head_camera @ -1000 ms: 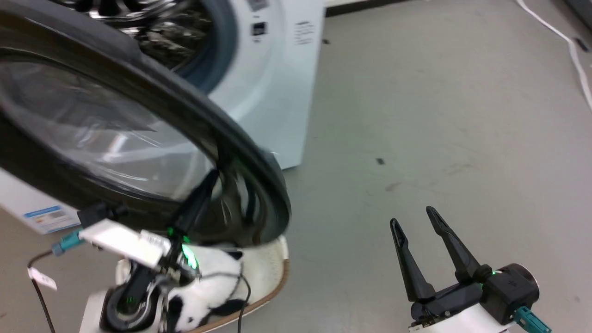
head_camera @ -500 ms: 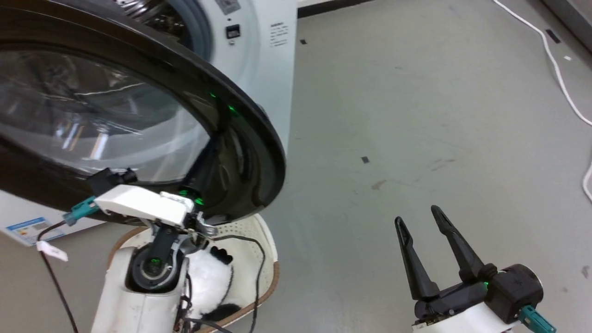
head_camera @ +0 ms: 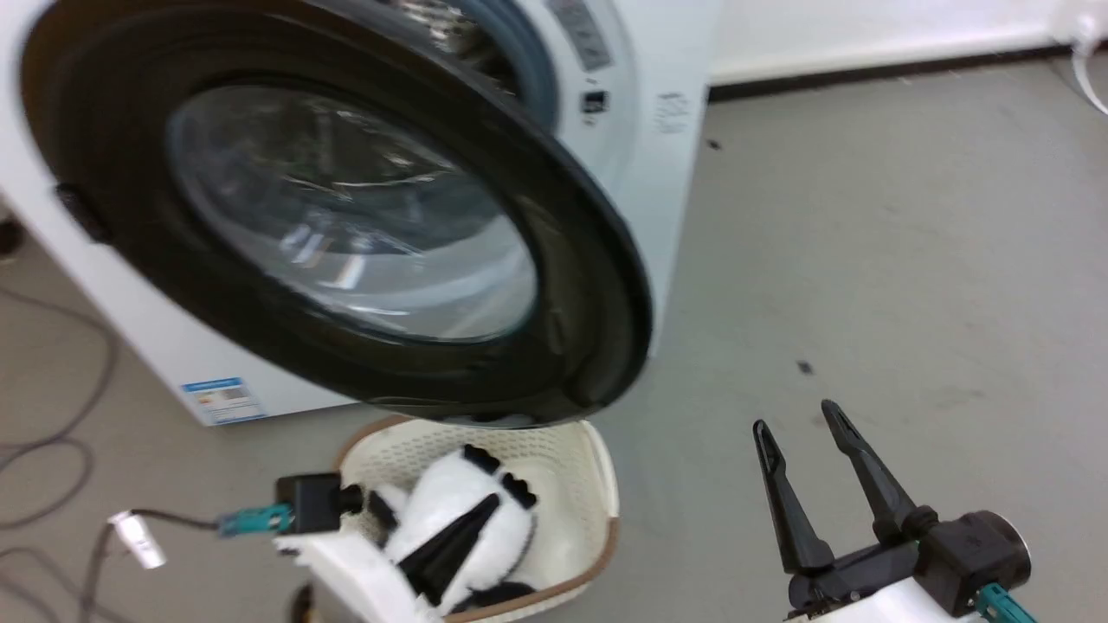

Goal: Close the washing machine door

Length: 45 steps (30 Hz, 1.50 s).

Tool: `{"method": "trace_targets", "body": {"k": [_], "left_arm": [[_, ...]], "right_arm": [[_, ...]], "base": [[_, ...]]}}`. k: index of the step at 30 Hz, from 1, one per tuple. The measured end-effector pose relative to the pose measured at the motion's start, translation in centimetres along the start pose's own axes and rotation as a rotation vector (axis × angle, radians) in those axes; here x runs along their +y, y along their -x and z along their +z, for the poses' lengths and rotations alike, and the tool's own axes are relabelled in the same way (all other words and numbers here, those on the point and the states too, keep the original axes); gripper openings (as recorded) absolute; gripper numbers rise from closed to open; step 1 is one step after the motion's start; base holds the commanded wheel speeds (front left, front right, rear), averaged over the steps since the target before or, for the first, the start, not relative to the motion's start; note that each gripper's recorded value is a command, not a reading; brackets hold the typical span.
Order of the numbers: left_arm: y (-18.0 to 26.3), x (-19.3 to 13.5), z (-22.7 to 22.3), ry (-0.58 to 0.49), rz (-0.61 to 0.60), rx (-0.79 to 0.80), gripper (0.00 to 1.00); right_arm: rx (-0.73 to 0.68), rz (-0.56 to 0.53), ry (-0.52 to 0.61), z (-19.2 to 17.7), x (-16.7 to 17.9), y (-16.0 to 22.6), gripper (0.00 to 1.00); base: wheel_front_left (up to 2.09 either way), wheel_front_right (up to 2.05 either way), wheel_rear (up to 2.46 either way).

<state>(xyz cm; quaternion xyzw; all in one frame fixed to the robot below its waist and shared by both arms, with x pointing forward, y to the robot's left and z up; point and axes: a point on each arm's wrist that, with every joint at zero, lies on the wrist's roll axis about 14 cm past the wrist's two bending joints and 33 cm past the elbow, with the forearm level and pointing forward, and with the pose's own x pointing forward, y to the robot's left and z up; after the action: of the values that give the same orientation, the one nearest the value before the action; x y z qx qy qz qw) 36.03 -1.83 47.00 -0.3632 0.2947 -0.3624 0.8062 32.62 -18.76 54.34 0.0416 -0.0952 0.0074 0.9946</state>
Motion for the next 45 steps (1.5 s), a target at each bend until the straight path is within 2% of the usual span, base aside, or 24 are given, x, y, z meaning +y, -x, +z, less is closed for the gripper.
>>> {"method": "trace_targets", "body": {"k": [5, 7, 8, 11, 12, 15, 16, 17, 18, 20, 24, 32, 33, 40, 45], "left_arm": [[4.9, 3.5, 3.6, -0.329, 0.160, -0.166, 0.00], [6.9, 4.4, 5.6, -0.408, 0.217, -0.274, 0.00], [8.7, 4.3, 7.9, -0.482, 0.263, -0.405, 0.00], [11.3, 3.9, 10.5, -0.596, 0.331, -0.561, 0.00], [13.2, 3.2, 11.7, -0.679, 0.395, -0.649, 0.00], [14.7, 1.8, 12.0, -0.729, 0.432, -0.731, 0.00], [15.2, 1.5, 12.1, -0.737, 0.447, -0.760, 0.07], [15.6, 1.1, 12.0, -0.750, 0.461, -0.779, 0.56], [16.0, 1.0, 11.7, -0.770, 0.480, -0.788, 1.00], [16.6, 1.0, 10.9, -0.771, 0.511, -0.800, 1.00], [16.0, 1.1, 8.3, -0.784, 0.498, -0.737, 1.00], [15.5, 1.2, 7.5, -0.796, 0.481, -0.713, 1.00], [15.5, 1.2, 7.5, -0.796, 0.482, -0.714, 1.00], [15.7, 1.9, 7.5, -0.784, 0.500, -0.707, 1.00], [15.2, 2.7, 8.2, -0.777, 0.510, -0.704, 1.00]], "right_arm": [[-0.010, 0.073, -0.015, 0.0, 2.1, -0.7, 1.00], [-0.017, 0.096, -0.021, 0.1, 2.8, -1.0, 1.00], [-0.020, 0.116, -0.026, 0.2, 3.4, -1.1, 1.00], [-0.029, 0.143, -0.031, 0.4, 4.2, -1.5, 1.00], [-0.036, 0.163, -0.030, 0.5, 4.7, -1.7, 1.00], [-0.037, 0.181, -0.034, 0.5, 5.3, -1.8, 1.00], [-0.039, 0.185, -0.034, 0.6, 5.4, -1.8, 1.00], [-0.041, 0.188, -0.034, 0.7, 5.5, -1.9, 1.00], [-0.043, 0.192, -0.035, 0.7, 5.6, -1.9, 1.00], [-0.046, 0.198, -0.034, 0.8, 5.8, -1.7, 1.00], [-0.039, 0.210, -0.032, 0.7, 6.0, -1.5, 1.00], [-0.012, 0.222, -0.048, -0.2, 6.4, -1.6, 1.00], [-0.007, 0.223, -0.059, -0.4, 6.4, -1.5, 0.00], [0.030, 0.307, -0.004, -1.5, 7.2, -2.0, 0.00], [0.031, 0.400, 0.067, -2.0, 8.2, -4.8, 0.00]], "base": [[0.00, 0.00, 0.00], [0.00, 0.00, 0.00], [0.00, 0.00, 0.00], [0.00, 0.00, 0.00], [0.00, 0.00, 0.00], [0.00, 0.00, 0.00], [0.00, 0.00, 0.00], [0.00, 0.00, 0.00], [0.00, 0.00, 0.00], [0.00, 0.00, 0.00], [0.00, 0.00, 0.00], [0.00, 0.00, 0.00], [0.00, 0.00, 0.00], [0.00, 0.00, 0.00], [0.00, 0.00, 0.00]]}}
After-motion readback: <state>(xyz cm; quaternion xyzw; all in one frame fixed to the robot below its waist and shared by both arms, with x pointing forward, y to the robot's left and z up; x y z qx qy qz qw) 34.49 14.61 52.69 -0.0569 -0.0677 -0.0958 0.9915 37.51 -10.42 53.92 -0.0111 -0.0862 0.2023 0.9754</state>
